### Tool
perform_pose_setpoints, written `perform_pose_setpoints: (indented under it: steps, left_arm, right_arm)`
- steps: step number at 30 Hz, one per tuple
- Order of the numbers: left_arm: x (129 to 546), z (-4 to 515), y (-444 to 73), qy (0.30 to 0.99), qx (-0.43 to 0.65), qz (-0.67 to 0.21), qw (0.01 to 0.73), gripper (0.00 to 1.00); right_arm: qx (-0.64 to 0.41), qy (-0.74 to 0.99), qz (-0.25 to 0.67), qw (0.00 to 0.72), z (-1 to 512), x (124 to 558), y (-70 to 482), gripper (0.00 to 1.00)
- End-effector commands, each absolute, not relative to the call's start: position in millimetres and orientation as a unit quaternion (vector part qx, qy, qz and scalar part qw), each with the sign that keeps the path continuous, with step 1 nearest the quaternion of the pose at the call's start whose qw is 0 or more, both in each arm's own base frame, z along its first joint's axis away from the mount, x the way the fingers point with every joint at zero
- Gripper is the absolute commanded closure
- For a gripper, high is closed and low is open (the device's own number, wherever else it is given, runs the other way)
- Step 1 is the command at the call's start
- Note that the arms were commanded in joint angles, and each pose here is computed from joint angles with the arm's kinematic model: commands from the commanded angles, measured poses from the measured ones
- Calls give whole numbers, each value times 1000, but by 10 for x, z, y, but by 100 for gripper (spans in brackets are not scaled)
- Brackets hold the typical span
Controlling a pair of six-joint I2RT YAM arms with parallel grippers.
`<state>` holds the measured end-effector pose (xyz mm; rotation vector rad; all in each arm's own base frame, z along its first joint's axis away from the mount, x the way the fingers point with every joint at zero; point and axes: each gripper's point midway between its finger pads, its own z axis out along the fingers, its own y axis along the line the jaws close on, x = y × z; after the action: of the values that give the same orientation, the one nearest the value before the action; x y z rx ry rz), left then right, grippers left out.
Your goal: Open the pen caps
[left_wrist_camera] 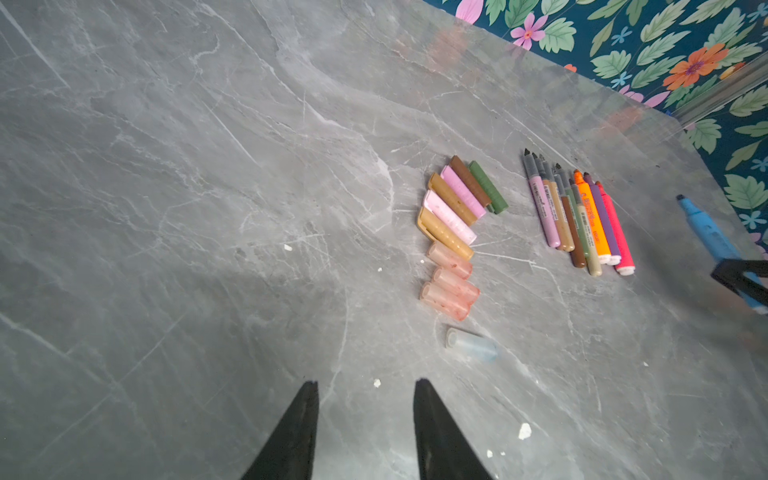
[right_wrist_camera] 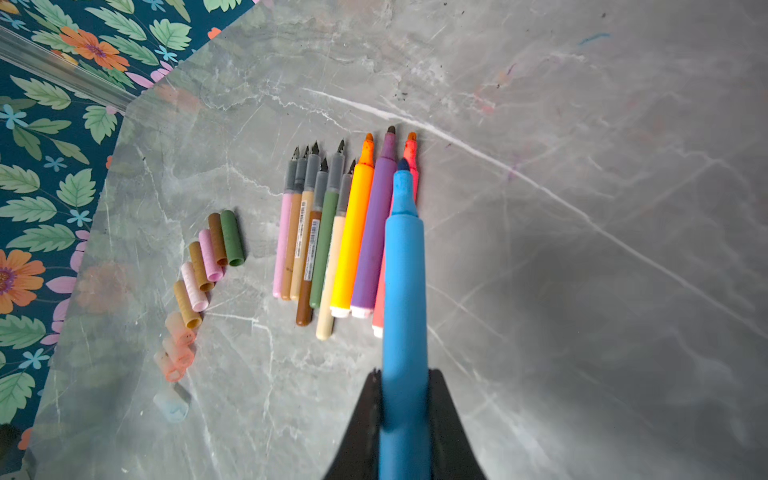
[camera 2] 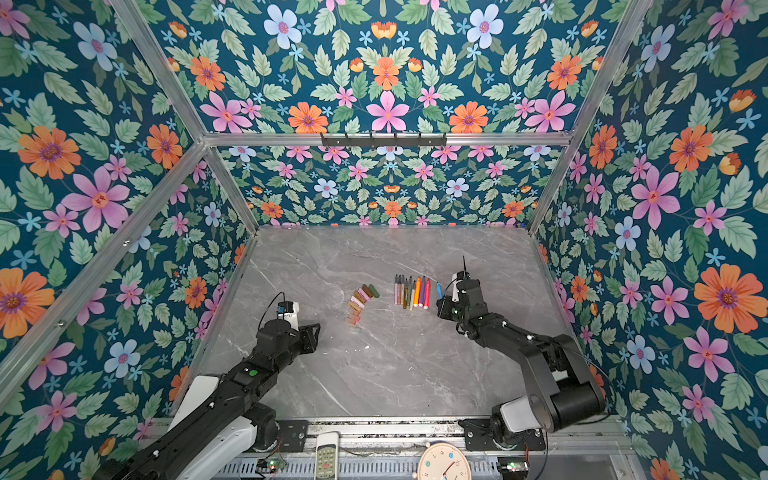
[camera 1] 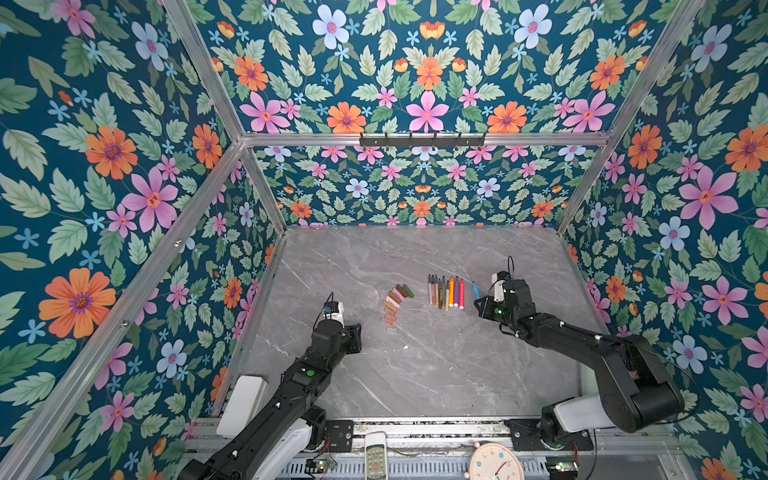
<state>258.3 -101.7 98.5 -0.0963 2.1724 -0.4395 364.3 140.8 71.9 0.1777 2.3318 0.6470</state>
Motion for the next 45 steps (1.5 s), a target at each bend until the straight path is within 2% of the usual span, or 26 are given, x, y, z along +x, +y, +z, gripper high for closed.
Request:
perform_pose_setpoints:
  steps: [1, 7, 22, 36, 40, 45]
  left_arm:
    - [2600, 1050, -992, 868, -42, -176, 462, 58]
    - [2594, 1066, -981, 866, -44, -177, 466, 58]
    - [2598, 1047, -987, 868, -43, -176, 462, 58]
    - [2595, 1048, -989, 868, -43, -176, 462, 58]
    - [2599, 1049, -986, 868, -43, -176, 463, 58]
    - [2598, 1051, -992, 868, -43, -177, 462, 58]
  right_arm:
    - [70, 887, 272, 365, 754, 3854, 1463, 100]
    - [83, 887, 274, 362, 727, 4049, 1479, 100]
    - [136, 897, 285, 308, 297, 4078, 1443, 100]
    - [147, 893, 295, 306, 252, 4034, 1427, 89]
    - [143, 890, 303, 309, 271, 3993, 1436, 83]
    - [136, 887, 316, 308, 260, 3963, 1455, 57]
